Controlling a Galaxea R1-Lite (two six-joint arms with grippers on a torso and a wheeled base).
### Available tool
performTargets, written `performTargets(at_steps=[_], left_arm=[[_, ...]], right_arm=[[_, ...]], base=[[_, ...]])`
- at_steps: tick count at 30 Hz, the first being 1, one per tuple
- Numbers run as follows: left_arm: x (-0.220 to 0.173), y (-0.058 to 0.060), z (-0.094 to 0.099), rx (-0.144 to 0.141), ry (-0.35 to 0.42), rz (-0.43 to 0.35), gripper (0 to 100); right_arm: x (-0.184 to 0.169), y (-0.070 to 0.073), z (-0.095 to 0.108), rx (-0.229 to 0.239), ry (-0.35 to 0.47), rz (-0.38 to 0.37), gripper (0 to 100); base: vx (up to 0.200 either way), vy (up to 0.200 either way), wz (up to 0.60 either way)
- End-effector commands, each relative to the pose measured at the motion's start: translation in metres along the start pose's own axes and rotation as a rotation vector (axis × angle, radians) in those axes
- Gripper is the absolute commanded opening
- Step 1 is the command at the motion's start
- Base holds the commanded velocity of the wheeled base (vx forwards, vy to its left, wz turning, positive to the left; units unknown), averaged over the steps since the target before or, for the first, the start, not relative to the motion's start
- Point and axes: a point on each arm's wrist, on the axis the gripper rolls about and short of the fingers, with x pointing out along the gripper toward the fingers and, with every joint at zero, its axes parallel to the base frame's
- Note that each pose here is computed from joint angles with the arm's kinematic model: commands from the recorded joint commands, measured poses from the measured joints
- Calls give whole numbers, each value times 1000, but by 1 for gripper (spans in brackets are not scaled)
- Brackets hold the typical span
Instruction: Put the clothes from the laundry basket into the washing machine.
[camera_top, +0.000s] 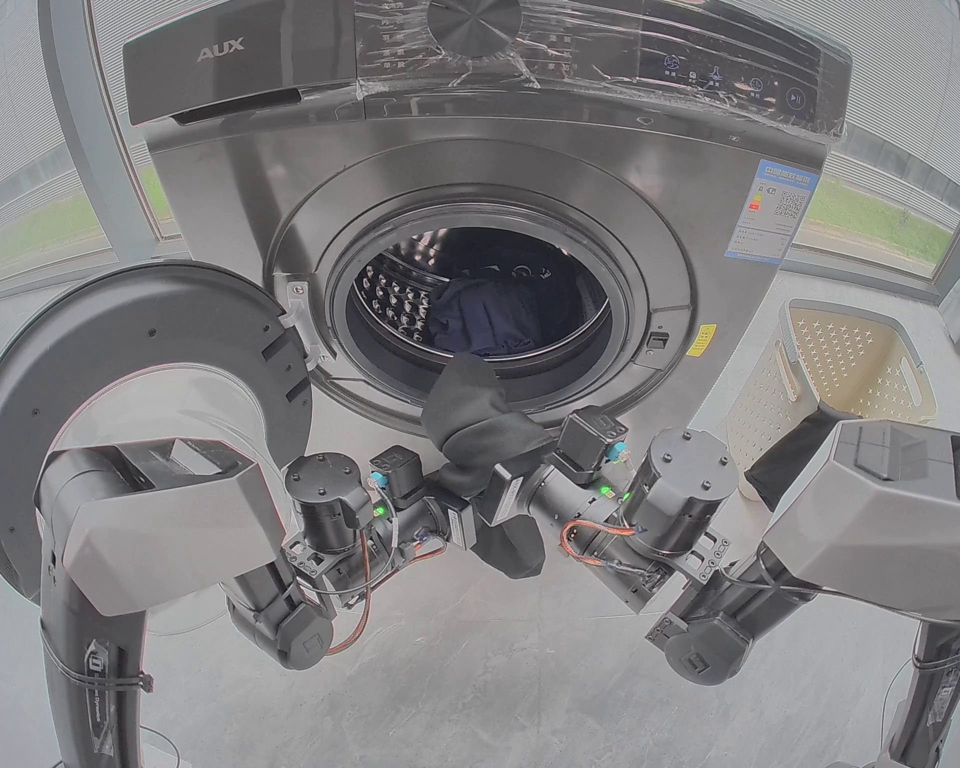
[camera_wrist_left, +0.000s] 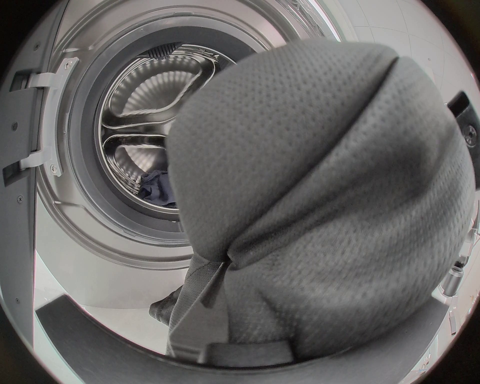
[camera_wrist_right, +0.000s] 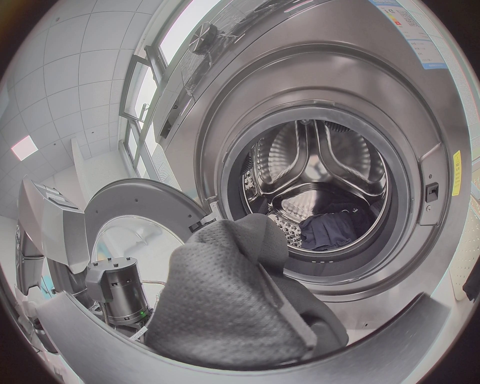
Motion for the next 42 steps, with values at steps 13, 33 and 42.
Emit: performTargets(at_steps=[13, 33, 42], left_arm=[[-27, 10, 42, -16, -69, 46, 0], [-39, 2, 58, -13, -93, 34, 0], [-68, -5, 74, -9, -96, 35, 0]], right_arm=[[-8, -41, -2, -7, 30, -121, 0], [-12, -37, -10, -8, 64, -102, 100], [-84, -5, -15, -56, 284, 87, 100]], base=[[0, 0, 0], [0, 0, 0], [0, 0, 0]])
